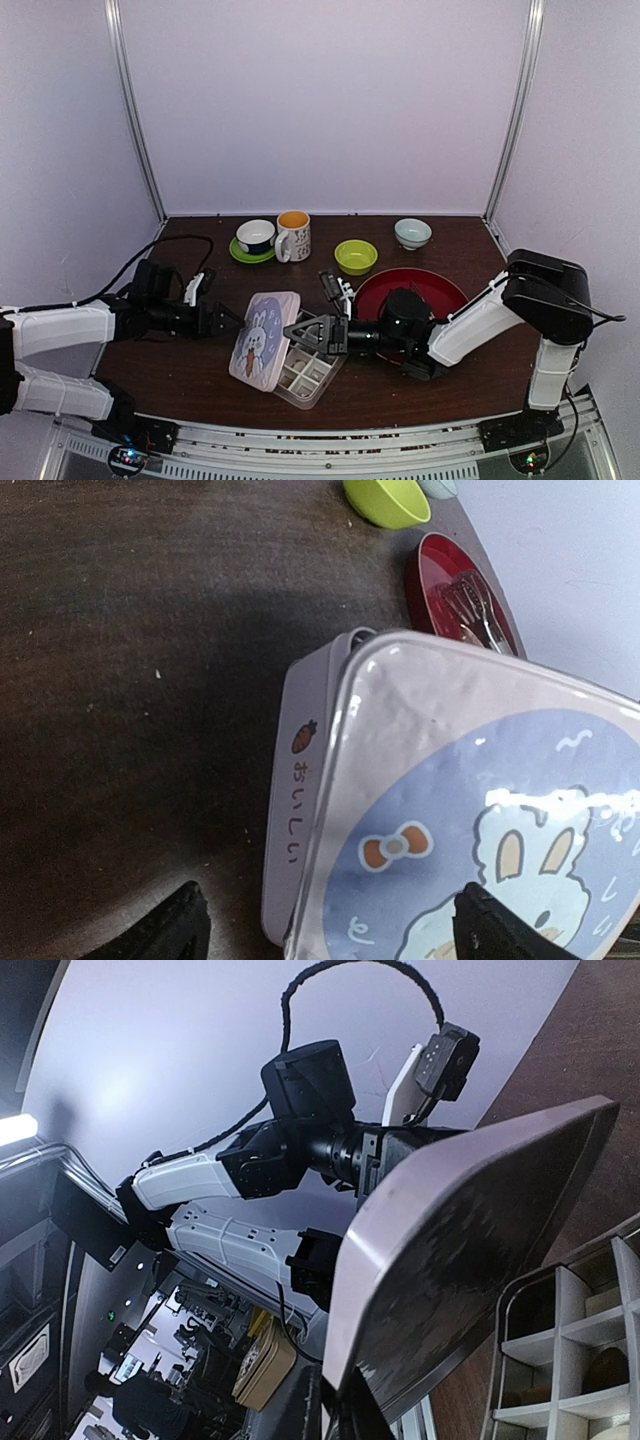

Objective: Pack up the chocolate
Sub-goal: Place the box lid on the packing box.

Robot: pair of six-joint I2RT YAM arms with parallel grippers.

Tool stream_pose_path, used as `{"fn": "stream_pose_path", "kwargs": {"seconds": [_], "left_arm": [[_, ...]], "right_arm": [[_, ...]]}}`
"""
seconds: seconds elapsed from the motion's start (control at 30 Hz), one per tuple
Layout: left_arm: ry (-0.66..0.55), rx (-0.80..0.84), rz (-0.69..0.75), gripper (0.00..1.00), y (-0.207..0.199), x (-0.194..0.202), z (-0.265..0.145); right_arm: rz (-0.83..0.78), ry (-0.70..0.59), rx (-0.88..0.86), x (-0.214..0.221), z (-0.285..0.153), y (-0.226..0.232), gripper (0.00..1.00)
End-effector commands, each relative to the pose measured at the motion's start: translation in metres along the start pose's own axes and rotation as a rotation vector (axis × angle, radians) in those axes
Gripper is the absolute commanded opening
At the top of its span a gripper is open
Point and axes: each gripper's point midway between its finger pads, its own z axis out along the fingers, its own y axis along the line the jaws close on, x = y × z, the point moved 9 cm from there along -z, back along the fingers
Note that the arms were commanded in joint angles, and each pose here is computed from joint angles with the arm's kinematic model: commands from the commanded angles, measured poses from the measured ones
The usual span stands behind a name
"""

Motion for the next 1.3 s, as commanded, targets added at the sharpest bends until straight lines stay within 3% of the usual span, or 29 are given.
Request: {"fn": "stream_pose_path", "kwargs": {"seconds": [0.0,0.33,1.03,1.27], "left_arm": [[-0.031,0.056,0.043,0.87,-0.007,-0.005,0.001],[-0.006,0.051,0.023,0.85,-0.001,-0.006,0.011],[0.085,0.144,0.007,0.58,-0.004,-0.001,0.035],[0.102,0.143,0.025,0.57,-0.008,-0.002,0.042]], "right_arm": [[-0.007,-0.107,-0.028,-0.012,-0.011,-0.003,0.08],[0.007,-0.147,0.009,-0.014,-0.029,-0.014,0.09],[0.107,-0.149,0.178,0.016,-0.082,-0.053,0.19],[0.125,-0.115,0.204,0.026,-0.096,-0.051,0.34]]}}
